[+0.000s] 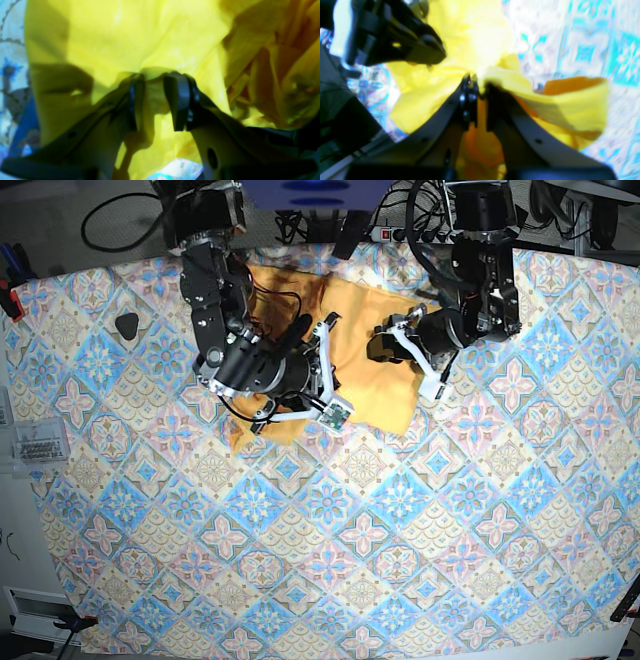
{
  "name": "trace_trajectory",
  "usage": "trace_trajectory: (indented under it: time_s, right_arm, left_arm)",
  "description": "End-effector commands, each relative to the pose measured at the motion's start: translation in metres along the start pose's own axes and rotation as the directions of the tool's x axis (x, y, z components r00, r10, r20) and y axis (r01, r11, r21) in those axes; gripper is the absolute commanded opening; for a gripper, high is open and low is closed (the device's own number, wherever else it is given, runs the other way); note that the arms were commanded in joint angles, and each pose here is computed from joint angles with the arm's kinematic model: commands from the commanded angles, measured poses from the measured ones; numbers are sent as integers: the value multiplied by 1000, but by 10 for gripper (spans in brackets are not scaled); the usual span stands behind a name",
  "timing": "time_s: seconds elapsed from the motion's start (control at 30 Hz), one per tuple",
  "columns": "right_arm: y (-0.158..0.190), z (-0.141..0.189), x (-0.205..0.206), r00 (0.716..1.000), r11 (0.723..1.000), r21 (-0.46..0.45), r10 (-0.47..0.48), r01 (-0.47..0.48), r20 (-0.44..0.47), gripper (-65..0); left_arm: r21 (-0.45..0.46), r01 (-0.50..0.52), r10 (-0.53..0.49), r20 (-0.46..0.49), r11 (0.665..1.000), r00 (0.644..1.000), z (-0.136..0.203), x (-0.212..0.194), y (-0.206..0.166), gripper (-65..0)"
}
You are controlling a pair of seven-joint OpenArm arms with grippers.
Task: Fold the T-shirt properly
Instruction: 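Fold the held shirt end over toward the left gripper with the right gripper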
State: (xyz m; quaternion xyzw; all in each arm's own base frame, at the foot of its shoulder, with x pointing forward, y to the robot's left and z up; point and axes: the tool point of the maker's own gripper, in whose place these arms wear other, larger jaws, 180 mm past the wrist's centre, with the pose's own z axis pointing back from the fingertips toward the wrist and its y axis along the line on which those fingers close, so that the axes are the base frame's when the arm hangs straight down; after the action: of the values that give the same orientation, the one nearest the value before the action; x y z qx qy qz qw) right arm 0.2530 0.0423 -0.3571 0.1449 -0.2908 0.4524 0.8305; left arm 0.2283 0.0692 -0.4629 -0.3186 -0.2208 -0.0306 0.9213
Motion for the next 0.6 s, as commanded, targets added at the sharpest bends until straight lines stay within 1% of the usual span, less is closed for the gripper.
trace_trajectory:
  time_s: [0.0,0.2,0.37,0.5,0.57]
  right_arm:
    - [0,5,24,997,1000,-3,30,-30,71,-639]
    - [13,4,50,986,991,15,134,-136,103,-639]
    - [29,2,68,966,972,38,224,-231,127,-639]
    - [37,2,77,956,962,47,259,-268,141,-639]
    - [37,2,77,955,963,47,258,-267,143,-639]
  left_arm:
    - [-9,11,-11,33,1000,999,2,11,-3,-465]
    - [-8,6,-6,31,1000,999,2,9,-2,-465]
    - [-10,4,-3,32,1000,999,2,9,-2,-465]
    - [-10,3,-3,30,1000,1000,2,8,-2,-465]
    - [-17,4,-3,36,1000,999,3,9,-4,-465]
